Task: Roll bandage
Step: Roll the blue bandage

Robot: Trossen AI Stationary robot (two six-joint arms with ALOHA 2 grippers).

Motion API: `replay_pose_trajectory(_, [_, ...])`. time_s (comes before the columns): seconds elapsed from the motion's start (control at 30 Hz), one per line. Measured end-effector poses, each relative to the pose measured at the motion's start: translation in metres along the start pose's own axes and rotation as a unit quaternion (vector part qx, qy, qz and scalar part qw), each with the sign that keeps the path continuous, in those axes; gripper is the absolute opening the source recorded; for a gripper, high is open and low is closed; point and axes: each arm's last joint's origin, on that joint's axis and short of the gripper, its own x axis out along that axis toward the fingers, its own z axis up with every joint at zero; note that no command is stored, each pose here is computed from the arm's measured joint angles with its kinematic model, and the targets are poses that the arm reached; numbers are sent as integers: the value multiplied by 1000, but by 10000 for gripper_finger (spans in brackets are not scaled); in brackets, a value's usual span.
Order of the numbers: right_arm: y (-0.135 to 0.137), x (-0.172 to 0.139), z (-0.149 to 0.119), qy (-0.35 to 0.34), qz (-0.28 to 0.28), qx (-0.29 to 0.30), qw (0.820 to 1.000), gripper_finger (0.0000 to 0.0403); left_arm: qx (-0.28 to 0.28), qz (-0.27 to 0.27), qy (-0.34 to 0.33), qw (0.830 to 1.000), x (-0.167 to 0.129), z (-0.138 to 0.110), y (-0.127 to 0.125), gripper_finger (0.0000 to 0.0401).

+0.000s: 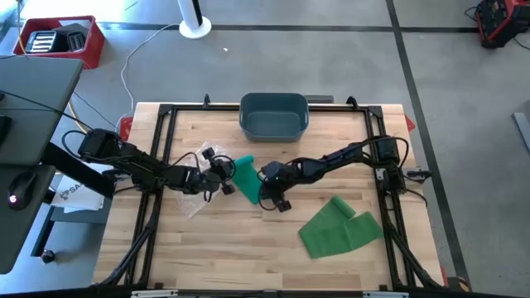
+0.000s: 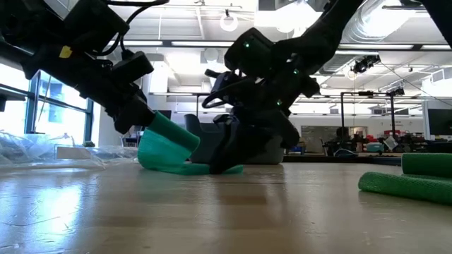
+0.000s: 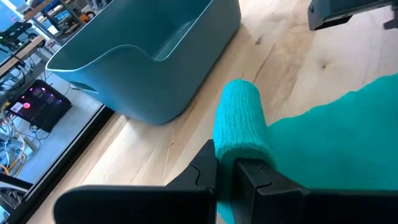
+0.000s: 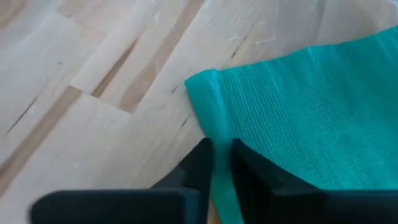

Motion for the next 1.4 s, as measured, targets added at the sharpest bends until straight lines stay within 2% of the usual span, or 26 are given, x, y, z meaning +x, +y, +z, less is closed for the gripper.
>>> replay_pose_trajectory(0.1, [1,-1,-1,7,4,-5,1000,9,3,0,2,1000,0,-1,0,9])
replay_pose_trajectory(0.23, [8,-6,5,16,-4,-3,1000,8,10,5,14,1000,1,-3,2,9])
replay_pose_trajectory(0.33, [20,-18,14,36,-21,-7,999,2,9,31,29,999,3,-7,5,9])
replay_pose_trajectory(0.53, [51,-61,43,51,-74,-23,996,1,2,69,55,996,7,-13,12,9])
replay_pose_trajectory(0.7, [86,-97,67,30,-124,-44,991,1,-6,83,70,994,12,-16,18,9])
replay_pose_trajectory(0.9, [125,-130,80,21,-230,-58,971,0,-10,84,74,994,14,-16,20,9])
replay_pose_trajectory(1.17, [155,-143,83,12,-334,-72,940,0,-16,23,39,999,10,-7,11,9])
replay_pose_trajectory(1.4, [156,-165,96,-24,-416,-84,905,0,-36,-93,-37,994,6,11,1,9])
